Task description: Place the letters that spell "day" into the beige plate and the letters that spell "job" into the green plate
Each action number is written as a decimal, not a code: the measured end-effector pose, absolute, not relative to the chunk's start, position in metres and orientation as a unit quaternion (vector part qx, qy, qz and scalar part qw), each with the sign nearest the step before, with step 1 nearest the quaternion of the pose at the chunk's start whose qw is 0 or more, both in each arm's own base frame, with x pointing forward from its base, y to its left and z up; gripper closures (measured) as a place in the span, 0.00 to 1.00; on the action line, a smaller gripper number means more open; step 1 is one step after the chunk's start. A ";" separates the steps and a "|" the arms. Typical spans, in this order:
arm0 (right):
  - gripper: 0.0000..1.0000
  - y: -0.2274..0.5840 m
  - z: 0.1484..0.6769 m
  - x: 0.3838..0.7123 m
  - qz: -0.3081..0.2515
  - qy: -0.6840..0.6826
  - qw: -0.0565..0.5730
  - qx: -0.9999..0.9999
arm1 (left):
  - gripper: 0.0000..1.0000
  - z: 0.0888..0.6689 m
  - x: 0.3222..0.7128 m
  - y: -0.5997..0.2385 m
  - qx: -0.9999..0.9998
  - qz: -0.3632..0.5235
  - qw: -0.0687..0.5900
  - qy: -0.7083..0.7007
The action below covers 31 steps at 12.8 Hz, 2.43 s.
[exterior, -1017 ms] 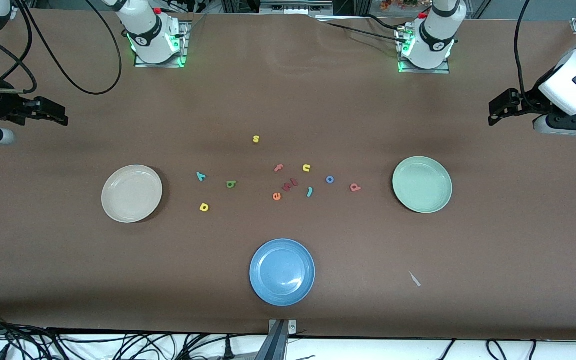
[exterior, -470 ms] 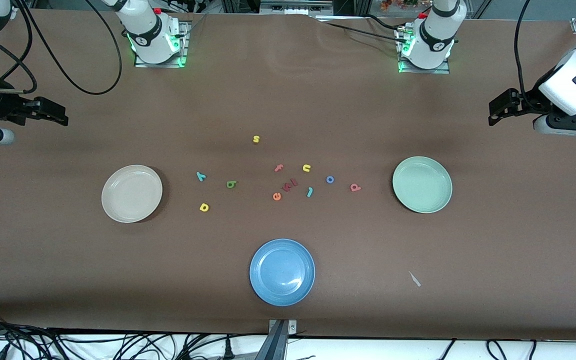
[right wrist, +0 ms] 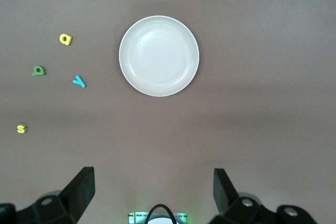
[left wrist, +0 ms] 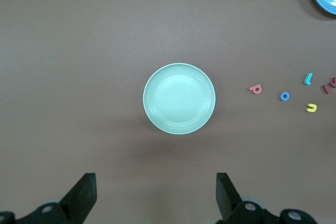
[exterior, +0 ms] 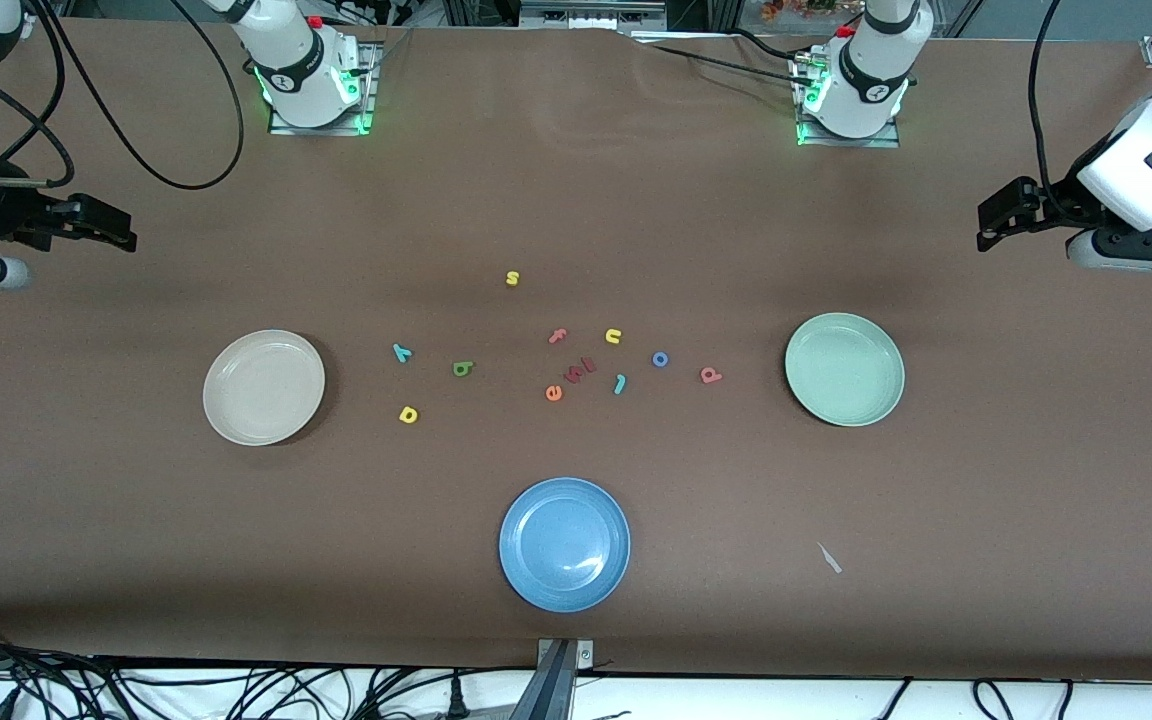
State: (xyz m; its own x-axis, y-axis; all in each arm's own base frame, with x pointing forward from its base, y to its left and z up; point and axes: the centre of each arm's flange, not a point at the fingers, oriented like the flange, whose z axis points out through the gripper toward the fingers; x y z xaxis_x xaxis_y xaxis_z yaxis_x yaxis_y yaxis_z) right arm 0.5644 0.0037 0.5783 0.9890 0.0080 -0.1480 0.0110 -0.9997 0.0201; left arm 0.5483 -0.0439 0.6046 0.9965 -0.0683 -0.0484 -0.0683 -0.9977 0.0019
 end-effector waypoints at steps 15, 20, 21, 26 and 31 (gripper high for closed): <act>0.00 0.066 0.496 0.592 -0.105 0.057 0.013 0.993 | 0.00 0.605 0.548 -0.046 0.999 -0.024 0.000 -0.036; 0.00 0.110 0.443 0.591 -0.080 0.092 0.011 0.992 | 0.00 0.590 0.552 -0.059 0.998 -0.041 0.000 -0.048; 0.00 0.118 0.425 0.589 -0.075 0.099 0.011 0.992 | 0.00 0.580 0.556 -0.064 0.997 -0.050 0.000 -0.052; 0.00 0.178 0.296 0.576 -0.061 0.160 0.007 0.985 | 0.00 0.518 0.573 -0.103 0.991 -0.104 -0.002 -0.086; 0.00 0.190 0.233 0.547 -0.009 0.238 -0.005 0.971 | 0.00 0.463 0.569 -0.195 0.977 -0.145 -0.004 -0.159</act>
